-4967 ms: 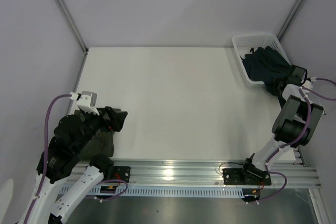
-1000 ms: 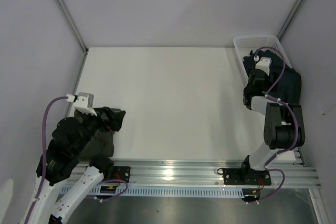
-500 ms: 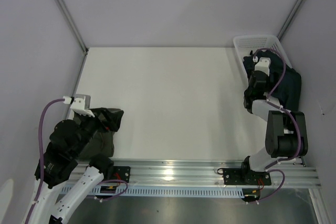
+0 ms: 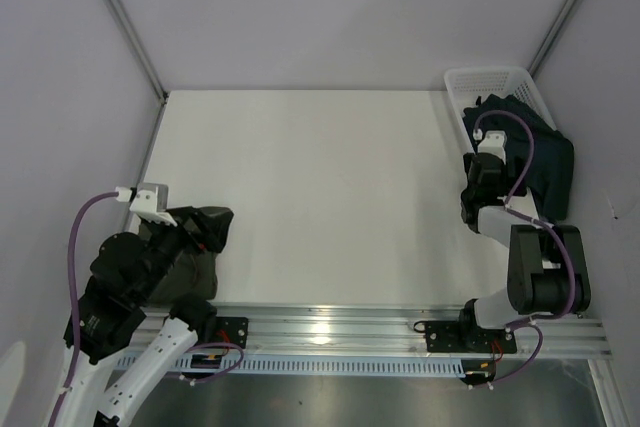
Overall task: Fold and stack the shorts
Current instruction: Grab the shorts from the pile
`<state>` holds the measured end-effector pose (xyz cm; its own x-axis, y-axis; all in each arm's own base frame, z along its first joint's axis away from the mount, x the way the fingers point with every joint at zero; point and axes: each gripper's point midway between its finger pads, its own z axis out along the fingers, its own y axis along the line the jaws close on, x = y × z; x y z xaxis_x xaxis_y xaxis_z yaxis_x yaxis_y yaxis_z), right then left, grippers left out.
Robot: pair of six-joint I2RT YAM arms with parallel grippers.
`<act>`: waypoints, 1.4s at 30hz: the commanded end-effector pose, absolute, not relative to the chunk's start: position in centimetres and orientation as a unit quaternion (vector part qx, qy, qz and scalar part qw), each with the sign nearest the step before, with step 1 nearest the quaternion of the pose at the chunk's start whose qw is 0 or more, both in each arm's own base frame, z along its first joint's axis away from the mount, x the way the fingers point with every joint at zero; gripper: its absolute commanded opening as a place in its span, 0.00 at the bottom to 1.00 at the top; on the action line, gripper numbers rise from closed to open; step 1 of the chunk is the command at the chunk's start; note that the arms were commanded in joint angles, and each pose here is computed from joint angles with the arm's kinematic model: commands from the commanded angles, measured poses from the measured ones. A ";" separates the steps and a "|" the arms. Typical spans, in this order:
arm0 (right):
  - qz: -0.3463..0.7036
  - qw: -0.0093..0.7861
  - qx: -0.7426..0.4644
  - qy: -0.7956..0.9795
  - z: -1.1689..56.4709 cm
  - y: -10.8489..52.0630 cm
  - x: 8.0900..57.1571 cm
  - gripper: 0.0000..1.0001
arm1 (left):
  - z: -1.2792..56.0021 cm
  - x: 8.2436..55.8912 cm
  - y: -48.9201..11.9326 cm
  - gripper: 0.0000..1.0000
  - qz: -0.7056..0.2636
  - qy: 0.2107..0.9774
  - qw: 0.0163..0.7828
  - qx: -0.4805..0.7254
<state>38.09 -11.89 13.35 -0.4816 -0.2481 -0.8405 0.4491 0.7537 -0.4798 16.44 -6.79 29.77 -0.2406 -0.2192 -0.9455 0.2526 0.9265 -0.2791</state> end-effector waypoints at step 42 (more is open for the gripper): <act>-0.423 0.540 0.255 0.682 15.2 -22.7 41.8 0.00 | 30.4 16.5 -5.9 0.99 -0.184 0.751 0.634 -0.013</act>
